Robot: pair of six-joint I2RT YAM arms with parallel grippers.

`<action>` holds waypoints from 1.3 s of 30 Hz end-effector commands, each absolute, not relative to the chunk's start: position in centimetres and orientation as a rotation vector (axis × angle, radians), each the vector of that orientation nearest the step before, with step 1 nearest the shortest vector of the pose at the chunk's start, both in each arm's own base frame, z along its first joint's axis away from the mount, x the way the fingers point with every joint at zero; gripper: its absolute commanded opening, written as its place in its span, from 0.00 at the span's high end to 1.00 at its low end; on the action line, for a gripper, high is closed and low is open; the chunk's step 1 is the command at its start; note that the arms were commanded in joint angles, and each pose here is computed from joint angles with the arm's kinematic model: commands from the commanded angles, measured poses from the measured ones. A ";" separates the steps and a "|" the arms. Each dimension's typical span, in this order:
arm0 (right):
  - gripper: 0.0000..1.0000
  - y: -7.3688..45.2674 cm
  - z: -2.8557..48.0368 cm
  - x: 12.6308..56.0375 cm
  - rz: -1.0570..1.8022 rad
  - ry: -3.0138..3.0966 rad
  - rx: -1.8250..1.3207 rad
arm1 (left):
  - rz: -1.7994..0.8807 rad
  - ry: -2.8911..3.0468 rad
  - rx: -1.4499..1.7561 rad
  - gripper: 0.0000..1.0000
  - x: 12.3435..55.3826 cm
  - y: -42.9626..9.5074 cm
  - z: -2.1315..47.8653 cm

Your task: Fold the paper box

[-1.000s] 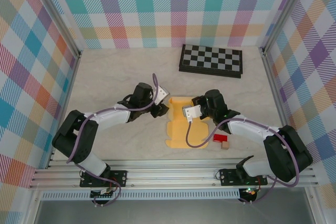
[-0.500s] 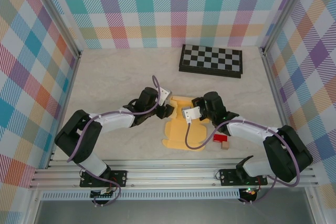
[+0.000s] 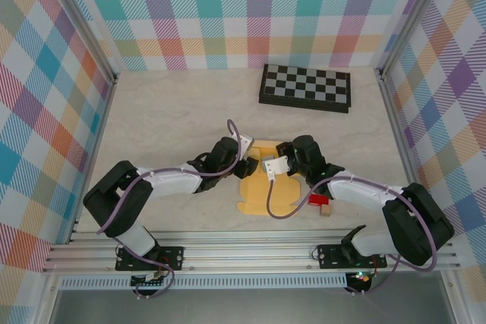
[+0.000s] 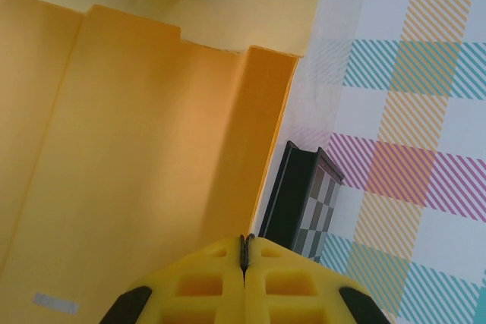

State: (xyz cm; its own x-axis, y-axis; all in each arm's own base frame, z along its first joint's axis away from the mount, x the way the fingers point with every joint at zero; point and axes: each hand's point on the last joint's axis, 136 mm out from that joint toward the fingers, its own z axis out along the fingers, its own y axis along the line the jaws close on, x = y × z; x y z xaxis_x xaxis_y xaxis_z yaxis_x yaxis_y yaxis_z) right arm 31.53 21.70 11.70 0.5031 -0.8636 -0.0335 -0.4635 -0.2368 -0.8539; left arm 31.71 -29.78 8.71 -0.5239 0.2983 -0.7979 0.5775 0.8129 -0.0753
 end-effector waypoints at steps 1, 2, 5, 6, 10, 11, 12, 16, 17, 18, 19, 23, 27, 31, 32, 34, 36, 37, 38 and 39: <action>1.00 21.8 10.6 30.1 -0.532 1.100 -1.915 | -0.376 2.193 0.615 0.37 31.5 -29.4 8.1; 1.00 21.8 10.8 30.0 -0.537 1.096 -1.913 | -0.373 2.201 0.616 0.37 31.3 -29.2 8.1; 1.00 21.8 10.8 29.8 -0.555 1.091 -1.911 | -0.376 2.203 0.618 0.36 30.5 -28.5 8.5; 1.00 21.8 10.9 29.7 -0.565 1.087 -1.907 | -0.388 2.199 0.621 0.36 30.2 -28.3 8.7; 1.00 22.1 10.4 29.1 -0.592 1.065 -1.917 | -0.402 2.182 0.605 0.35 29.2 -27.3 8.8; 1.00 22.2 10.3 29.0 -0.605 1.054 -1.916 | -0.406 2.180 0.602 0.35 29.0 -27.1 8.7; 1.00 22.3 10.1 28.9 -0.621 1.046 -1.922 | -0.411 2.179 0.597 0.35 28.9 -27.1 8.7; 1.00 22.4 9.1 28.6 -0.670 1.027 -1.928 | -0.437 2.165 0.583 0.35 28.7 -27.3 8.6; 1.00 22.4 9.0 28.5 -0.679 1.030 -1.927 | -0.440 2.158 0.591 0.35 28.5 -27.5 8.6; 1.00 22.4 9.0 28.5 -0.690 1.029 -1.923 | -0.438 2.150 0.604 0.35 28.3 -27.6 8.6; 1.00 22.4 9.2 28.6 -0.704 1.026 -1.915 | -0.427 2.143 0.622 0.35 28.0 -27.6 8.6; 1.00 22.0 9.6 28.4 -0.730 1.027 -1.899 | -0.374 2.120 0.643 0.35 27.3 -26.7 8.1; 1.00 22.0 9.6 27.8 -0.735 1.021 -1.910 | -0.335 2.122 0.613 0.35 27.0 -25.4 7.6; 1.00 21.9 9.3 27.4 -0.726 1.024 -1.931 | -0.353 2.100 0.599 0.35 26.6 -24.9 9.0; 1.00 21.8 9.2 27.4 -0.726 1.028 -1.931 | -0.357 2.100 0.595 0.34 26.4 -24.7 9.6; 1.00 21.9 9.4 27.4 -0.721 1.030 -1.926 | -0.375 2.097 0.591 0.33 25.8 -24.4 11.2; 1.00 21.9 9.4 27.4 -0.720 1.031 -1.929 | -0.390 2.094 0.563 0.30 25.4 -23.7 12.6; 1.00 21.9 9.3 27.3 -0.718 1.033 -1.930 | -0.397 2.093 0.534 0.28 25.2 -23.2 13.2; 1.00 21.9 9.3 27.3 -0.715 1.032 -1.932 | -0.399 2.093 0.498 0.26 25.0 -22.6 13.7; 1.00 21.9 9.3 27.3 -0.716 1.033 -1.931 | -0.394 2.090 0.459 0.24 25.0 -21.9 14.0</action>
State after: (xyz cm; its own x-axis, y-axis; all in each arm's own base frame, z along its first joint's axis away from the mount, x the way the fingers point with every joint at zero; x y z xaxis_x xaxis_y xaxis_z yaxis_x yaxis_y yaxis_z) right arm 28.32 22.70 11.24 0.4923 -0.8681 0.0637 -0.3550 -0.2671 -0.8959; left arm 25.61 -23.27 13.62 -0.4613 0.2014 -0.8641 0.5202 0.8503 -0.0796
